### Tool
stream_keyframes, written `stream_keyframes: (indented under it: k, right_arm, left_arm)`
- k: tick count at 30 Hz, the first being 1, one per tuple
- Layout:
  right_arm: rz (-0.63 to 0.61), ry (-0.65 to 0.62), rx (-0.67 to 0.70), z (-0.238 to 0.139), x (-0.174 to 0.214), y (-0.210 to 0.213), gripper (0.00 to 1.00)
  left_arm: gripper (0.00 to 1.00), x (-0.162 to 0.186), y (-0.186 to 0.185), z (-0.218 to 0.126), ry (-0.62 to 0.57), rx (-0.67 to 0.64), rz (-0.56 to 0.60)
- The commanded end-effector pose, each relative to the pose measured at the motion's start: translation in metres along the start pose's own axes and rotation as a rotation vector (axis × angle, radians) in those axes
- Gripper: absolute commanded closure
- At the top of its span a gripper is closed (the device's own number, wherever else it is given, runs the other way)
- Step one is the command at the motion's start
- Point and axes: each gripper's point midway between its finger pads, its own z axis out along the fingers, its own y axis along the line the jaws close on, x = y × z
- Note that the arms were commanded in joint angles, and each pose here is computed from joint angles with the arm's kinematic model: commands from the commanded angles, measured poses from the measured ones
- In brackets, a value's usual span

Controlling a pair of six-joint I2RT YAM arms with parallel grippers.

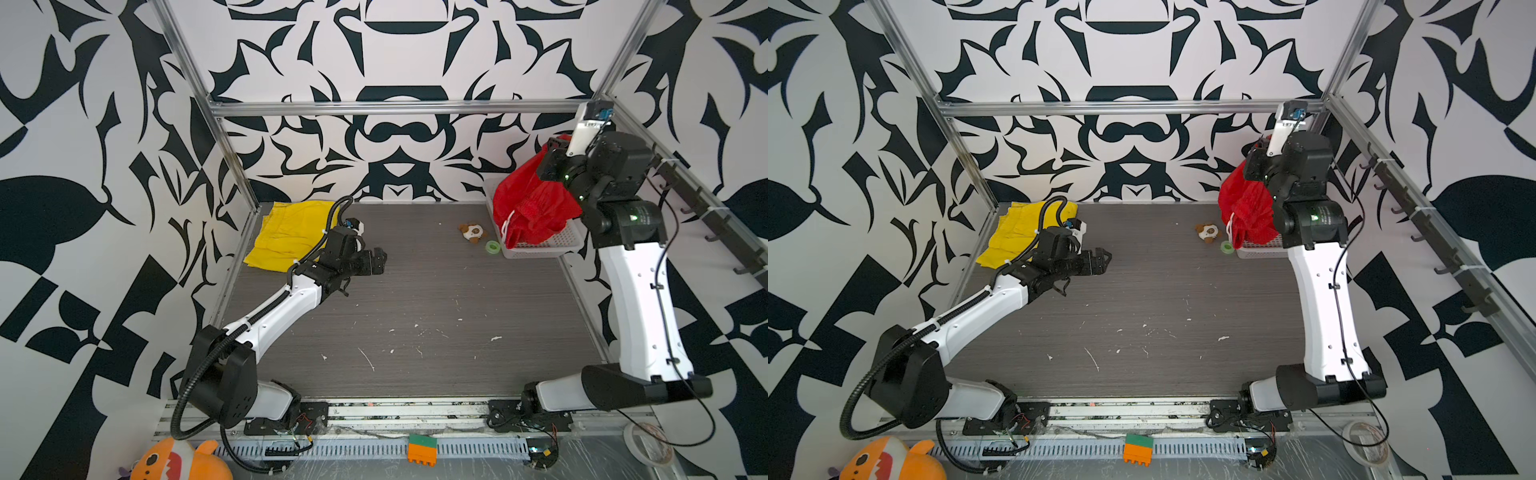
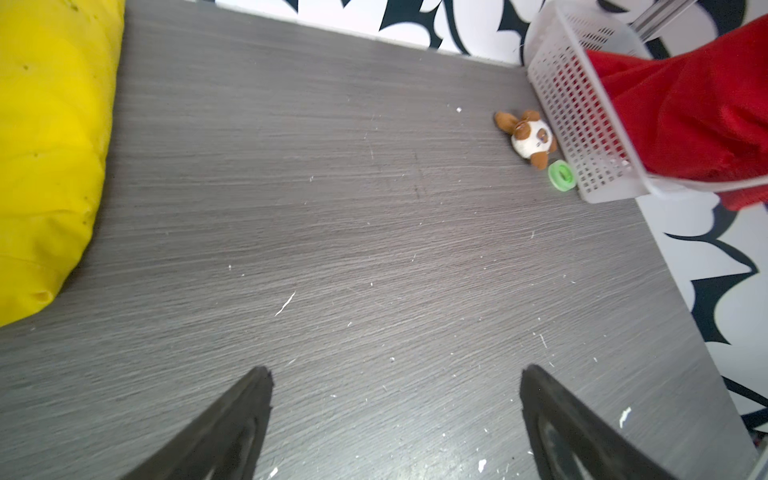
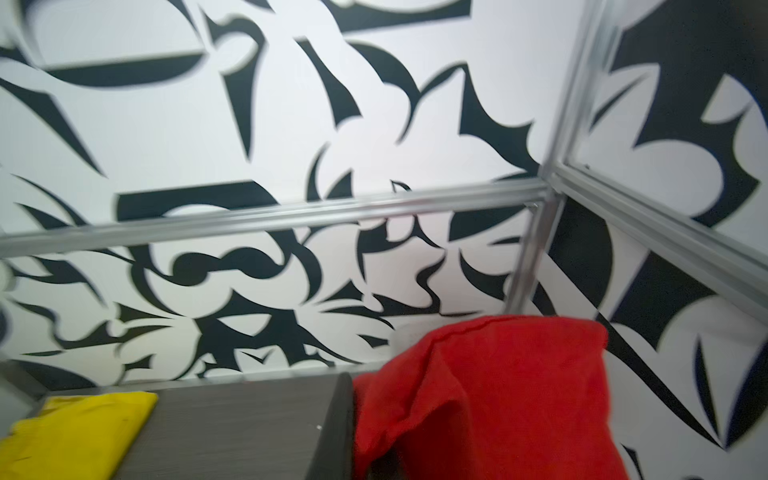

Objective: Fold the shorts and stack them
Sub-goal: 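Carry the red shorts out of the basket and drop them onto the table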

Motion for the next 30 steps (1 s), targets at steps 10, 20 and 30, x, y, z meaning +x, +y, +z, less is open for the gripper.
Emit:
stream_keyframes:
  k: [10, 20, 30]
  right_arm:
    - [0.225, -0.075, -0.668, -0.077, -0.069, 0.129, 1.00]
    - [0.211, 0.161, -0.953, -0.077, 0.006, 0.257, 1.00]
    - [0.251, 0.213, -1.226, -0.111, 0.025, 0.326, 1.00]
  left_arm:
    - [0.08, -0.030, -0.016, -0.065, -0.253, 0.070, 0.124]
    - [0.04, -0.014, 0.046, -0.096, -0.223, -0.262, 0.044]
    - [0.00, -0.025, 0.081, -0.154, -0.316, -0.466, -0.056]
